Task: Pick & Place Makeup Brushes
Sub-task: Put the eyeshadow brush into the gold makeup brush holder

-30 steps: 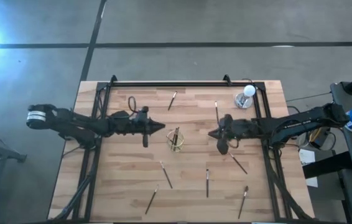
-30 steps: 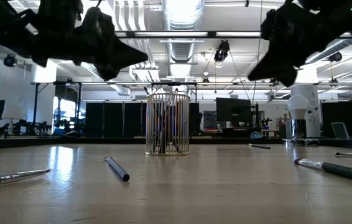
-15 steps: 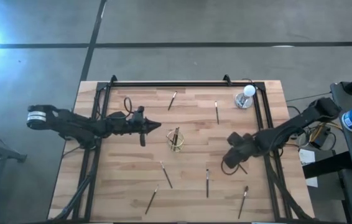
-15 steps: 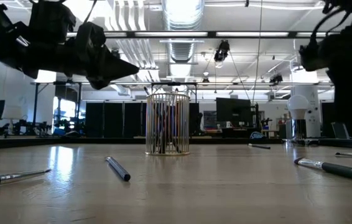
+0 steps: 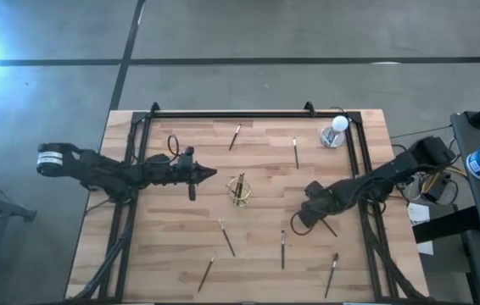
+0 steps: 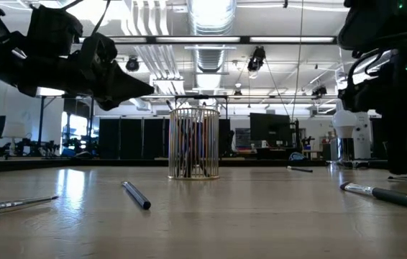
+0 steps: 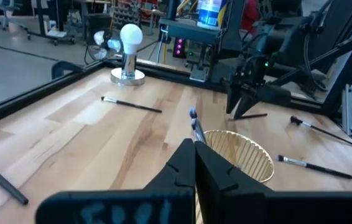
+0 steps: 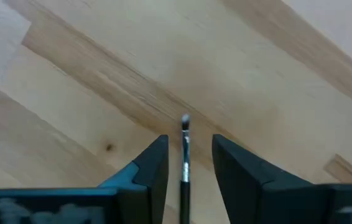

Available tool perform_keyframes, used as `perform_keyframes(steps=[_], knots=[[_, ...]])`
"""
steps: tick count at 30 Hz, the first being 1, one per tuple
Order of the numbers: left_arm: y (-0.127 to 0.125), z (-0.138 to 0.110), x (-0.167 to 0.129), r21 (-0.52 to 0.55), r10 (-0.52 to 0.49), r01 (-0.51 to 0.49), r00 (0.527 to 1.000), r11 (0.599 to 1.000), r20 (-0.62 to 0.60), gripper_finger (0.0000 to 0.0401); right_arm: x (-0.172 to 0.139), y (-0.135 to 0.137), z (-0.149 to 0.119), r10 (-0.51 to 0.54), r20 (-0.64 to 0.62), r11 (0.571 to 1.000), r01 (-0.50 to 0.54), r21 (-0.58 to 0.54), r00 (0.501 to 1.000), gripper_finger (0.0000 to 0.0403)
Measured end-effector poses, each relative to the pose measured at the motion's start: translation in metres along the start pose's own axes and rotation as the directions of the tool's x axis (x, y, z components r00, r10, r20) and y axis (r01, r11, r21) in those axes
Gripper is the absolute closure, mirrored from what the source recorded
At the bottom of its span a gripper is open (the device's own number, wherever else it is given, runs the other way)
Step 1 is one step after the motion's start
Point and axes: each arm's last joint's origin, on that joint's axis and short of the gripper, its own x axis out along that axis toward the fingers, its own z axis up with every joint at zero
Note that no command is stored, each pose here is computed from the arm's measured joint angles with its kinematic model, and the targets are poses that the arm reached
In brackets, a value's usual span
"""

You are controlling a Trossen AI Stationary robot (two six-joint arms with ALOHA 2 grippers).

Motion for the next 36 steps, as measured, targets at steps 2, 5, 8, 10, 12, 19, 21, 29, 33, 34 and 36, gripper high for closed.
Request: perform_keyframes(steps=[2, 5, 8, 10, 12, 19, 21, 29, 33, 34, 36], knots=[[0.000, 0.000, 0.000, -0.003, 0.000, 0.000, 1.000, 1.000, 0.000, 0.0401, 0.002, 0.001, 0.001, 0.003, -0.004, 1.000, -0.003, 0.005, 1.000, 0.0291], [0.000, 0.000, 0.000, -0.007, -0.001, 0.001, 1.000, 1.000, 0.001, 0.0401, 0.007, 0.002, 0.002, -0.014, -0.022, 1.000, 0.014, 0.002, 1.000, 0.0306], [0.000, 0.000, 0.000, -0.008, -0.001, 0.001, 1.000, 1.000, 0.001, 0.0401, 0.011, 0.003, 0.002, -0.033, -0.031, 0.999, 0.033, 0.001, 0.999, 0.0326], [0.000, 0.000, 0.000, -0.008, 0.000, 0.000, 1.000, 1.000, -0.003, 0.0401, 0.013, 0.003, 0.002, -0.047, -0.034, 0.999, 0.047, 0.002, 0.998, 0.0340], [0.000, 0.000, 0.000, -0.009, -0.001, 0.001, 1.000, 1.000, -0.003, 0.0401, 0.015, 0.003, 0.002, -0.054, -0.039, 0.999, 0.055, 0.001, 0.998, 0.0353], [-0.001, 0.000, 0.000, -0.017, -0.029, 0.029, 1.000, 0.999, -0.009, 0.0401, 0.016, 0.002, 0.003, -0.062, -0.067, 0.998, 0.061, -0.013, 0.996, 0.0385], [-0.001, 0.000, 0.000, -0.018, -0.034, 0.033, 0.999, 0.999, -0.010, 0.0401, 0.014, 0.001, 0.004, -0.046, -0.083, 0.999, 0.045, -0.020, 0.995, 0.0389], [-0.001, 0.000, 0.000, -0.025, -0.032, 0.032, 0.999, 0.999, -0.010, 0.0401, -0.015, 0.002, 0.016, 0.079, 0.010, 0.995, -0.078, -0.056, 0.997, 0.0391], [-0.001, 0.000, 0.000, -0.025, -0.030, 0.030, 0.999, 0.999, -0.010, 0.0401, -0.033, 0.005, 0.022, 0.143, 0.120, 0.988, -0.134, -0.081, 0.982, 0.0391], [-0.001, 0.000, 0.000, -0.025, -0.029, 0.029, 1.000, 0.999, -0.010, 0.0401, -0.039, 0.006, 0.024, 0.164, 0.156, 0.985, -0.151, -0.088, 0.974, 0.0391], [-0.001, 0.000, 0.000, -0.025, -0.027, 0.027, 1.000, 0.999, -0.008, 0.0401, -0.048, 0.009, 0.028, 0.208, 0.220, 0.976, -0.187, -0.113, 0.953, 0.0391]])
